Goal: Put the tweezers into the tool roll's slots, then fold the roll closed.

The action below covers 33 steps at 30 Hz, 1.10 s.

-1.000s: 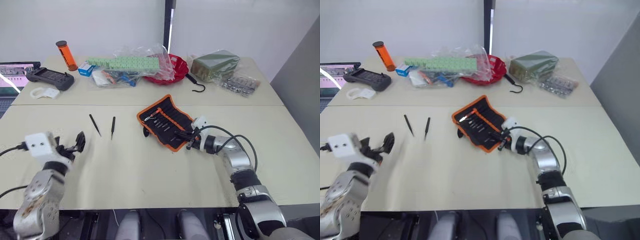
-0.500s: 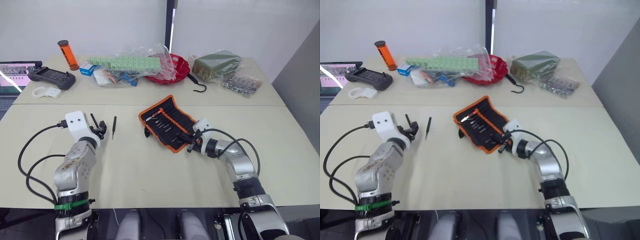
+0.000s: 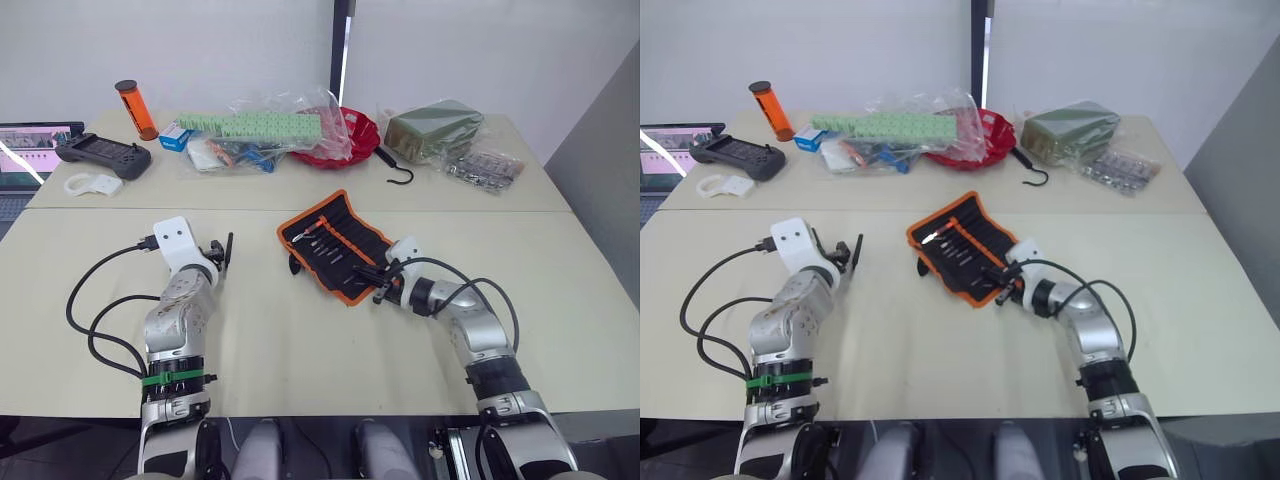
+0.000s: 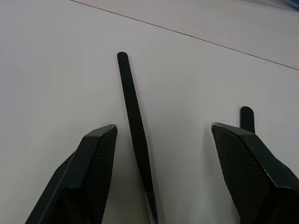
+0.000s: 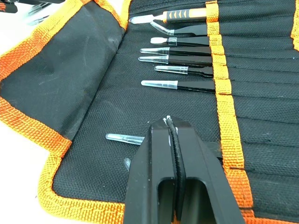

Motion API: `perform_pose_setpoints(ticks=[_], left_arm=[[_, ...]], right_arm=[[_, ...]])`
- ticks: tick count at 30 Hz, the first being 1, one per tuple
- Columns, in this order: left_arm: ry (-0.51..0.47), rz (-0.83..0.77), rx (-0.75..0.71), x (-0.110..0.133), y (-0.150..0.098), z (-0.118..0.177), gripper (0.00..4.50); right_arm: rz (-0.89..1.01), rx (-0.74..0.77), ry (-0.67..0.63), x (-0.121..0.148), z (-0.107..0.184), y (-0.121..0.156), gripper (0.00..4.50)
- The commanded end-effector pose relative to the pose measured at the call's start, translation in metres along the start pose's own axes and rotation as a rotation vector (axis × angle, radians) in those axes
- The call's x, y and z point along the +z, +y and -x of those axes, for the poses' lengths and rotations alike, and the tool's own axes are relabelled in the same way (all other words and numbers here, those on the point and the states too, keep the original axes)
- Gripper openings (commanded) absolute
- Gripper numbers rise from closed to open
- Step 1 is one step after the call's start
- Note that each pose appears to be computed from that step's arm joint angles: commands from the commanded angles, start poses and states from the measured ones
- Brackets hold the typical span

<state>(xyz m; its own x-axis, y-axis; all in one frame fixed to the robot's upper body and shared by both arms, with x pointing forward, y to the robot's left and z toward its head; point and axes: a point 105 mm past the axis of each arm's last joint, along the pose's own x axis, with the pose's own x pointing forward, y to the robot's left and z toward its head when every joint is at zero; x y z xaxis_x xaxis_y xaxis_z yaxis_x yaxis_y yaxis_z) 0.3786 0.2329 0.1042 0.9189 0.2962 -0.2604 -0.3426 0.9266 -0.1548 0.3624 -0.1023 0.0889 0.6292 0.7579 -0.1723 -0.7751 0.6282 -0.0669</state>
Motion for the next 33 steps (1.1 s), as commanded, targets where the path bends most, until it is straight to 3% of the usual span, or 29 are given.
perform_pose_setpoints(ticks=[1, 7, 9, 11, 18, 27, 33], left_arm=[[-0.027, 0.000, 0.043, 0.006, 0.005, 0.001, 2.58], [-0.028, 0.013, 0.122, 0.005, 0.019, 0.004, 0.61], [-0.095, 0.035, 0.167, 0.015, 0.029, 0.010, 0.03], [-0.165, -0.017, 0.168, 0.027, 0.032, 0.017, 0.03], [-0.261, -0.106, 0.141, 0.047, 0.043, 0.034, 0.03], [-0.484, -0.244, -0.193, 0.111, 0.015, 0.060, 0.03], [-0.458, -0.292, -0.437, 0.118, -0.020, 0.069, 0.03]], right_arm=[[0.020, 0.004, -0.015, 0.005, -0.002, 0.001, 0.00], [0.023, 0.007, -0.011, 0.005, -0.004, 0.001, 0.00], [0.056, 0.022, -0.007, 0.006, -0.006, 0.004, 0.00], [0.059, 0.034, -0.015, 0.009, -0.009, 0.007, 0.00], [0.053, 0.035, -0.015, 0.008, -0.011, 0.007, 0.00], [0.044, -0.001, -0.059, 0.017, -0.003, -0.001, 0.00], [0.035, -0.059, -0.134, 0.037, 0.010, -0.011, 0.00]])
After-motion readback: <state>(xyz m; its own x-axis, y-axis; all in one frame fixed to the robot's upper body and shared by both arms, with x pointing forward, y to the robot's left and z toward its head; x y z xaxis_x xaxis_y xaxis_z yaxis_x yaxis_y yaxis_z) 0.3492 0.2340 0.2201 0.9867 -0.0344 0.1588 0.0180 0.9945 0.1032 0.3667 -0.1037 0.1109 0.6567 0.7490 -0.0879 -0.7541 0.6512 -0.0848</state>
